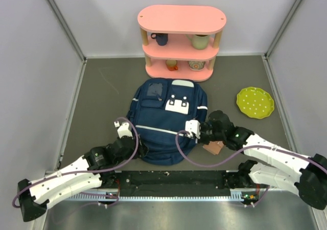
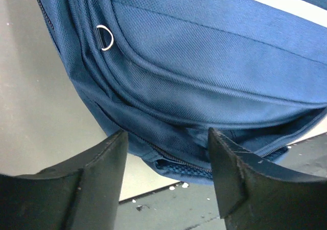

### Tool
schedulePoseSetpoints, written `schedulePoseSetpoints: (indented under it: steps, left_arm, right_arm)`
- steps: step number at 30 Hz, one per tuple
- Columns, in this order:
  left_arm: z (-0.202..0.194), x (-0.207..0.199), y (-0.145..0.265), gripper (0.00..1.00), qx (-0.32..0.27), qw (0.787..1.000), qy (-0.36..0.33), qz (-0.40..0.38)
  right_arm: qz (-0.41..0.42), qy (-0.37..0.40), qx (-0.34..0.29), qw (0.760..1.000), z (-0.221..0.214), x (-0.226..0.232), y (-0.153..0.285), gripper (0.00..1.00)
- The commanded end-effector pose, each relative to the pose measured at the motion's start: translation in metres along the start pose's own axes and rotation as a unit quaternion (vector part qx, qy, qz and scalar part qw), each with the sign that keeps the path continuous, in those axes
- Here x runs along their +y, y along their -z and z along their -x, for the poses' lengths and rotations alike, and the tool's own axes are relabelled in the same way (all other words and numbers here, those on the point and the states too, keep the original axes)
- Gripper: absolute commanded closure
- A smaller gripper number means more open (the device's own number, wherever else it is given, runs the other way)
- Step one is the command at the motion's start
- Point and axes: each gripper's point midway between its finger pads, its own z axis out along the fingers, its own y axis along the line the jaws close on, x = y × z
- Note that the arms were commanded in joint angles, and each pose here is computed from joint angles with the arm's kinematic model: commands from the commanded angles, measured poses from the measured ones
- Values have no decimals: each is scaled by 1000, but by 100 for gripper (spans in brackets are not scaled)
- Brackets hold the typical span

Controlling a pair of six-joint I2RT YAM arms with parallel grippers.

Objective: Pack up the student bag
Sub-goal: Unzip the student bag at the center of the board.

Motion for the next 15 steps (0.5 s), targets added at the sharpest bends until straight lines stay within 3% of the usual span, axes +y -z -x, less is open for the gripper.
schedulePoseSetpoints:
  steps: [1,5,12,14,15]
  left_arm:
    - [1,-20,-9,40,0,999,10,-35]
    - [1,-32,-12,60,6,998,9,-55]
    - [2,-32,-12,65,6,999,4,-54]
    - [1,-26,-10,65,6,999,3,-40]
    - [4,-23,-10,65,-3,999,8,-34]
  right_arm:
    - [59,-12,-57,997,37,32,4,100]
    - [64,-28,-57,996,39,45,-5,100]
    - [-12,-53,-26,998,24,27,-13,100]
    - [-89,-57,-21,994,23,0,-5,87]
    - [-108,-62,-27,992,25,-6,-2,71]
